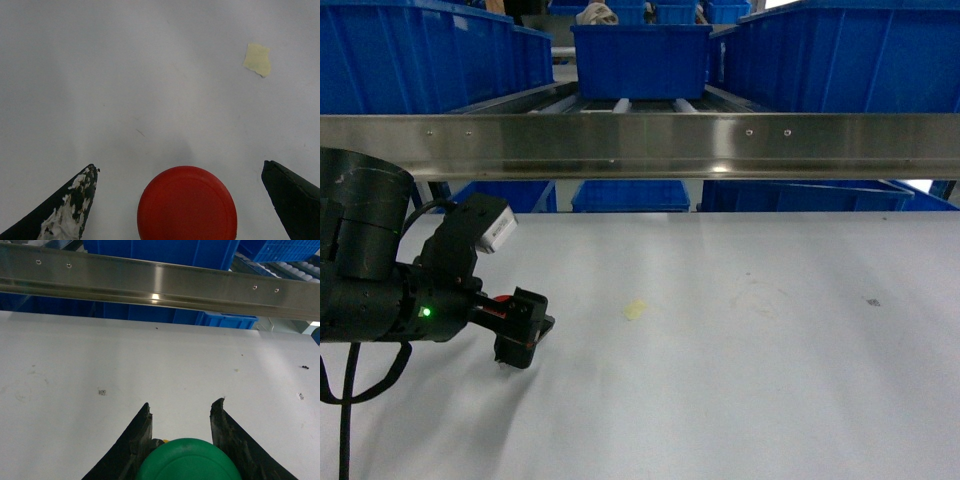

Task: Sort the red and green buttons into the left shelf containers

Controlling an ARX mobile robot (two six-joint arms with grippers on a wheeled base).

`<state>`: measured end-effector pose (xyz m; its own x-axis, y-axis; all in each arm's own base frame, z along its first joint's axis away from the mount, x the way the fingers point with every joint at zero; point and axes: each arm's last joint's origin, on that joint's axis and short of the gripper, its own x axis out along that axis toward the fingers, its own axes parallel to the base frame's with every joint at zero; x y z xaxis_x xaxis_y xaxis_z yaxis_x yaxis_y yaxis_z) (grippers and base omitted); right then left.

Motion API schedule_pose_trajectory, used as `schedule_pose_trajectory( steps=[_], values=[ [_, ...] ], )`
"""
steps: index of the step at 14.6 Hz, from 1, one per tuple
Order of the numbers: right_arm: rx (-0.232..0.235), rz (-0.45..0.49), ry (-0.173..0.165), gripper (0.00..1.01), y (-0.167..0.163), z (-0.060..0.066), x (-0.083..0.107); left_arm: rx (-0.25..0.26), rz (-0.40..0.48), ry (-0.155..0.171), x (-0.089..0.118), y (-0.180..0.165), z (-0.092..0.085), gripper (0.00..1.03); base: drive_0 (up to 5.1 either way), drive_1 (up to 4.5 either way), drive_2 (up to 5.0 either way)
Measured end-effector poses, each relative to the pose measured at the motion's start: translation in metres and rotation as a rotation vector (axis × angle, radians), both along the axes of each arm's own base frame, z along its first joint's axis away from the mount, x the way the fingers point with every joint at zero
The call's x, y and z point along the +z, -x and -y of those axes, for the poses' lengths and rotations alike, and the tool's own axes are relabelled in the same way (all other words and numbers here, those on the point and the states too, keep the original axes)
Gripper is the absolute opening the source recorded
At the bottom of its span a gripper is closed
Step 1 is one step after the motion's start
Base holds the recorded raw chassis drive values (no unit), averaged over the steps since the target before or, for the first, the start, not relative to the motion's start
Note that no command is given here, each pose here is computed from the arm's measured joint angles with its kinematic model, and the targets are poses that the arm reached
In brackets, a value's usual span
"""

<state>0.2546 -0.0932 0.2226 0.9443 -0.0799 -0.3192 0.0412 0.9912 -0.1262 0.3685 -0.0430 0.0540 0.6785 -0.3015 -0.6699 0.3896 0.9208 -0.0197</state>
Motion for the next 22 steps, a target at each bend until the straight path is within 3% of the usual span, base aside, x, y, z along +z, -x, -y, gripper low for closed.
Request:
schedule_pose_trajectory(
  steps=[1, 4, 6, 12, 15, 18, 20, 22],
  values=[
    [0.0, 0.0, 0.0, 0.31, 0.0, 0.0, 0.0, 0.022, -0.021, -0.005, -0.008, 0.0, -0.007, 0.98, 0.0, 0.0, 0.0],
    [0.0, 0.0, 0.0, 0.31, 0.0, 0.0, 0.0, 0.036, -0.004, -0.006, -0.008, -0.005, -0.011, 0.98, 0.0, 0.0, 0.0],
    [0.0, 0.0, 0.0, 0.31, 0.0, 0.0, 0.0, 0.036, -0.004, -0.006, -0.008, -0.005, -0.011, 0.78, 0.0, 0.0, 0.0],
    [0.0, 0.0, 0.0, 0.31, 0.0, 0.0, 0.0, 0.035, -0.004, -0.006, -0.008, -0.005, -0.011, 0.55, 0.0, 0.0, 0.0],
    [0.0, 0.0, 0.0, 0.31, 0.0, 0.0, 0.0, 0.036, -0.004, -0.006, -0.008, -0.005, -0.011, 0.34, 0.0, 0.0, 0.0],
    [0.0, 0.0, 0.0, 0.31, 0.0, 0.0, 0.0, 0.036, -0.001, -0.006, -0.008, -0.005, -0.011, 0.32, 0.0, 0.0, 0.0],
    [0.0, 0.0, 0.0, 0.31, 0.0, 0.0, 0.0, 0.06, 0.078, -0.02, -0.002, 0.008, -0.015, 0.32, 0.0, 0.0, 0.0],
    [0.0, 0.0, 0.0, 0.31, 0.0, 0.0, 0.0, 0.093, 0.207, -0.024, 0.026, 0.033, -0.023, 0.32, 0.0, 0.0, 0.0]
  ],
)
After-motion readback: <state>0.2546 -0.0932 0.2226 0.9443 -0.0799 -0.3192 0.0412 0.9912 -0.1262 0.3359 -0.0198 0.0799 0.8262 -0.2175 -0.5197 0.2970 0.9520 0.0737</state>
